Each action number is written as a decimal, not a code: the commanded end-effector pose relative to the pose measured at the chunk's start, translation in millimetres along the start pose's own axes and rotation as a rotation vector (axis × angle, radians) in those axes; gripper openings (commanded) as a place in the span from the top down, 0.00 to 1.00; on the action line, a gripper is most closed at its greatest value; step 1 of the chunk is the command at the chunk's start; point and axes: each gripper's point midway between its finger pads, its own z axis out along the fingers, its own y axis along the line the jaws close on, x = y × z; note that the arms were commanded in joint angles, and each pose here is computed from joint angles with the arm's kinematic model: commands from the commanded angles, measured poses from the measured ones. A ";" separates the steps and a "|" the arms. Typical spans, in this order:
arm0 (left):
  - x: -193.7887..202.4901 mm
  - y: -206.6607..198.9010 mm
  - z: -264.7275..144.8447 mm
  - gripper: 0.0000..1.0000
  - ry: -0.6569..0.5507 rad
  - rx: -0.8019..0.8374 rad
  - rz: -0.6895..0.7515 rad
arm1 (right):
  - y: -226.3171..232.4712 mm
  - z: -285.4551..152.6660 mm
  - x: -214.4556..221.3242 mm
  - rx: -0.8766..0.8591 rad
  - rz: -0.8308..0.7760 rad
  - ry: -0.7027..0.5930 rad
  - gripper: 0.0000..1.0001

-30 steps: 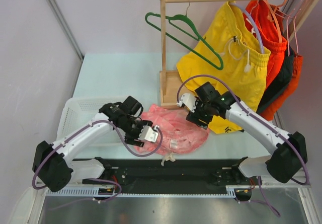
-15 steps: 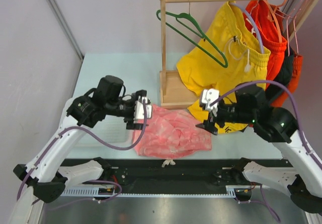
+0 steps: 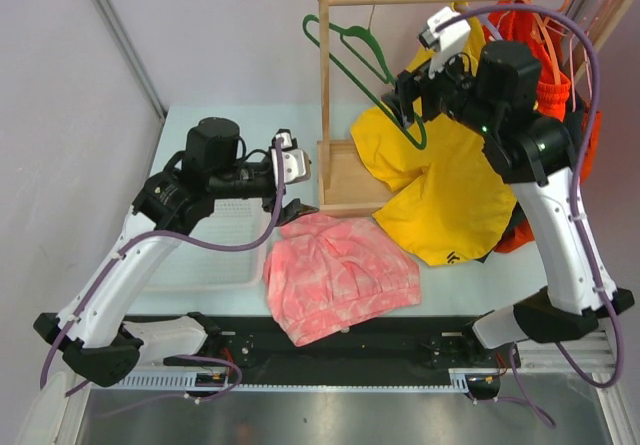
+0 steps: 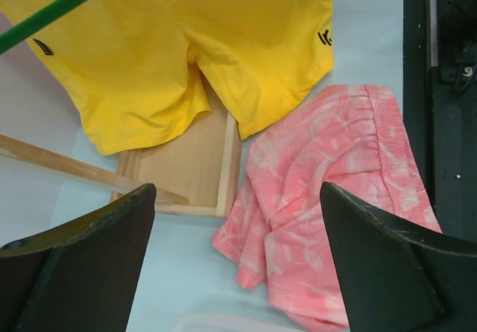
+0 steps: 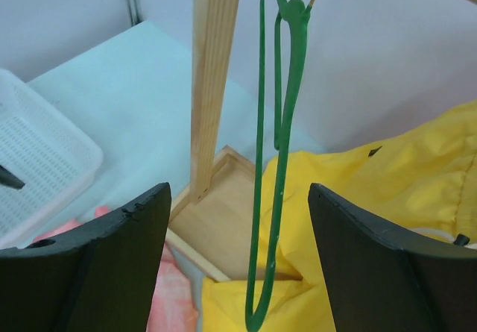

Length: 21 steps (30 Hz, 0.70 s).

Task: Place the shorts on the hanger

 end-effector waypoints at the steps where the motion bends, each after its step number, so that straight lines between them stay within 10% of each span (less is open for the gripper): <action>1: -12.2 10.4 -1.1 0.05 -0.052 -0.050 -0.021 | -23.4 26.0 -20.5 0.087 0.004 -0.035 0.21; 13: -5.8 11.4 -2.8 0.04 -0.059 -0.078 -0.030 | -63.6 87.7 16.5 0.209 -0.048 0.067 0.28; 21: -0.9 13.5 -2.2 0.05 -0.046 -0.085 -0.016 | -54.2 89.6 14.0 0.147 -0.058 0.040 0.96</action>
